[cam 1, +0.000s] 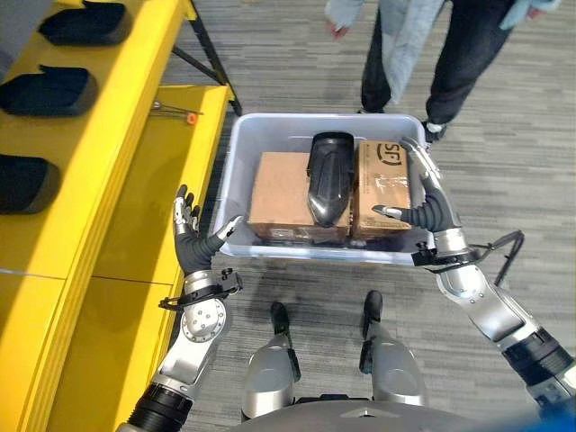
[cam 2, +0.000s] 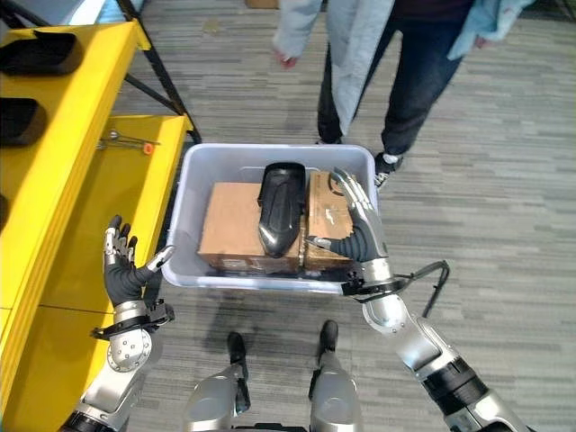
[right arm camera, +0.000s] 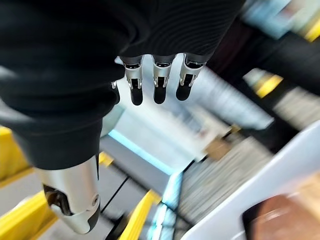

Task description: Move parts from the plastic box to the shelf.

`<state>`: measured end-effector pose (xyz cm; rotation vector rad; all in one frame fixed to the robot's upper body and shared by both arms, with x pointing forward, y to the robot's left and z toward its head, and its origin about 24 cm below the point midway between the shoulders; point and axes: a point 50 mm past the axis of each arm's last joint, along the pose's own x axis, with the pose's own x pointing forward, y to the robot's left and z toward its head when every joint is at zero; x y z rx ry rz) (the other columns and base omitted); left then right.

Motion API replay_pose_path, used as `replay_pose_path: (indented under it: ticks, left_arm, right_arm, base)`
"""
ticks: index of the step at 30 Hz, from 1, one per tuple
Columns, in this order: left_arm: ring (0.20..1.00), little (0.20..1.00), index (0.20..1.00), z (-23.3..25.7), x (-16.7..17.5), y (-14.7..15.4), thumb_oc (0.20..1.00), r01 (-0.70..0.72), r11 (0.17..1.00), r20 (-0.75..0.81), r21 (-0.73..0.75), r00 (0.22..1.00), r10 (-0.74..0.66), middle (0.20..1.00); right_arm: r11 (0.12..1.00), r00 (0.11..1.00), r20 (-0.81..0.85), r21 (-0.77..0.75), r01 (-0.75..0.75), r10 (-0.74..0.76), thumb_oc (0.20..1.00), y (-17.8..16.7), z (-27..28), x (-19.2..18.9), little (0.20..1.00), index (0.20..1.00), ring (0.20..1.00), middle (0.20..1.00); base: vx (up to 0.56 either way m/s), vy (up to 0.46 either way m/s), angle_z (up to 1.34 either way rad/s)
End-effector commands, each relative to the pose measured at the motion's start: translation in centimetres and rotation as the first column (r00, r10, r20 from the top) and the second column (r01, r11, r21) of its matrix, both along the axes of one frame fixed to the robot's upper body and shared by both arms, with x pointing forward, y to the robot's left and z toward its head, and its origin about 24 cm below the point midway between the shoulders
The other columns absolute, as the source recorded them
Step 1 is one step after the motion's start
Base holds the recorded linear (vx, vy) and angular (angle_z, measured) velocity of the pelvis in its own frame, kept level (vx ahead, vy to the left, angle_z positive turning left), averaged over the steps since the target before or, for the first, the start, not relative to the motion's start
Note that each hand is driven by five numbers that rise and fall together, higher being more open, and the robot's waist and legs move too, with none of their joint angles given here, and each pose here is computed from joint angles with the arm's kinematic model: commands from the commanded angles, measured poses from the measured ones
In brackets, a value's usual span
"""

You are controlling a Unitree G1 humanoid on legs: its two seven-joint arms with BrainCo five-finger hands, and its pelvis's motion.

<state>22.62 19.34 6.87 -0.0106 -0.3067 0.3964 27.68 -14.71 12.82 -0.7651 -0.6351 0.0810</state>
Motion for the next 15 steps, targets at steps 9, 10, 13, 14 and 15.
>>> replay_pose_path:
  ticks: [9, 10, 13, 14, 15]
  left_arm:
    - [1.0, 1.0, 1.0, 1.8, 1.5, 0.1, 1.0, 0.158, 0.979, 0.041, 0.129, 0.986, -0.164, 1.0]
    - [1.0, 1.0, 1.0, 1.9, 1.5, 0.2, 1.0, 0.164, 0.977, 0.04, 0.135, 0.984, -0.171, 1.0]
    - [1.0, 1.0, 1.0, 2.1, 2.0, 0.1, 1.0, 0.179, 0.974, 0.044, 0.14, 0.981, -0.187, 1.0]
    - [1.0, 1.0, 1.0, 2.1, 2.1, 0.1, 1.0, 0.176, 0.975, 0.046, 0.135, 0.982, -0.184, 1.0]
    - [1.0, 1.0, 1.0, 2.3, 2.2, 0.0, 1.0, 0.174, 0.976, 0.053, 0.129, 0.982, -0.182, 1.0]
  right_arm:
    - [0.878, 0.996, 0.093, -0.477, 0.034, 0.012, 1.0, 2.8, 4.6, 6.4, 1.0, 1.0, 1.0, 1.0]
    - [0.854, 0.997, 0.08, -0.518, 0.049, -0.009, 1.0, 2.5, 4.4, 6.8, 1.0, 1.0, 1.0, 1.0]
    - [0.83, 0.96, 0.013, -0.499, 0.248, -0.279, 1.0, -1.6, 3.6, 9.7, 1.0, 1.0, 1.0, 1.0]
    - [0.845, 0.94, -0.005, -0.44, 0.305, -0.342, 1.0, -2.4, 3.5, 10.0, 1.0, 1.0, 1.0, 1.0]
    - [0.86, 0.914, -0.028, -0.351, 0.37, -0.405, 1.0, -3.3, 3.9, 10.8, 1.0, 1.0, 1.0, 1.0]
  base:
    - [-0.02, -0.043, 0.18]
    - [-0.02, -0.04, 0.27]
    - [-0.04, -0.03, 0.3]
    - [-0.04, 0.016, 0.19]
    - [-0.06, 0.034, 0.03]
